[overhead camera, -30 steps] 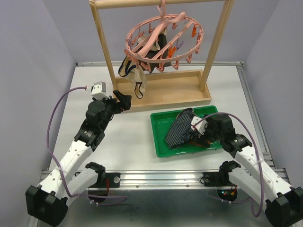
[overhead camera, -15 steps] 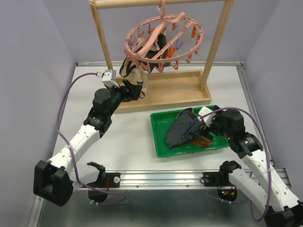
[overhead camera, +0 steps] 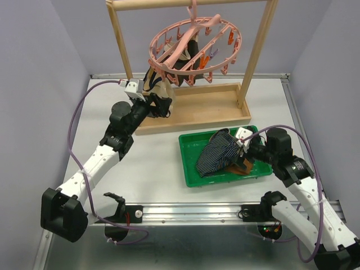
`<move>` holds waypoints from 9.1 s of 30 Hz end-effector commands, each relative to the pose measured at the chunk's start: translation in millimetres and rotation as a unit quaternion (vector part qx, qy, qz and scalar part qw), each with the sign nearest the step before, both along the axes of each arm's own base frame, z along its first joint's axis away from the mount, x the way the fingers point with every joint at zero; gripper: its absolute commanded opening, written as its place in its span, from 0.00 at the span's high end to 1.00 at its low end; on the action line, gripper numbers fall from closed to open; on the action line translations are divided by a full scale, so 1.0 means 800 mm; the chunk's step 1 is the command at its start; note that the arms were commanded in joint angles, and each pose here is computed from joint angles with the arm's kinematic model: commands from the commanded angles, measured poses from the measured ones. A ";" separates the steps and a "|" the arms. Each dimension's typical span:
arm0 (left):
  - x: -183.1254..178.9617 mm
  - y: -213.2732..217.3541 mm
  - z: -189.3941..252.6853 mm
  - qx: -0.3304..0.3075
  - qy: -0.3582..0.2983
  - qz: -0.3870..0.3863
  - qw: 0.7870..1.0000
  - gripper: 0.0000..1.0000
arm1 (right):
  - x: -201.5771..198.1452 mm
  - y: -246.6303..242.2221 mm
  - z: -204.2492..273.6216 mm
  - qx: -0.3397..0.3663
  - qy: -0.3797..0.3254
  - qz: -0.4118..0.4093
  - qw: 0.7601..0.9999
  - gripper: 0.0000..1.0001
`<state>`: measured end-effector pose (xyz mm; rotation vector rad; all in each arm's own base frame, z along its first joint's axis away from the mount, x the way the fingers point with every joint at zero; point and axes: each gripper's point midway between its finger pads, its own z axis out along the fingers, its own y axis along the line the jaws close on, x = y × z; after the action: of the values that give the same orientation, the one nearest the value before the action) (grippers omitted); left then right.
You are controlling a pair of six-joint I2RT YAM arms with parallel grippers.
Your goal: Remove the underwear clipped to the hanger
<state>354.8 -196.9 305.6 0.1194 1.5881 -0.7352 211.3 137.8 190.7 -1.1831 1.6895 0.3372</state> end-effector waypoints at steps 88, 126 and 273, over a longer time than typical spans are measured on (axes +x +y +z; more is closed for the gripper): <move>0.023 0.094 0.095 0.131 -0.110 0.043 0.984 0.16 | 0.015 0.038 -0.015 0.185 -0.026 0.028 0.982 0.00; -0.120 0.195 0.028 0.095 -0.085 0.221 0.967 0.02 | 0.088 0.084 0.019 0.115 0.030 0.119 0.986 0.00; 0.013 0.020 0.133 -0.210 -0.056 -0.114 0.969 0.13 | 0.082 0.198 0.129 0.265 -0.029 0.119 0.956 1.00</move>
<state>384.0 -183.1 377.6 -0.0369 1.4235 -1.1867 283.5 300.7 289.7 -0.9754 1.3181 0.8314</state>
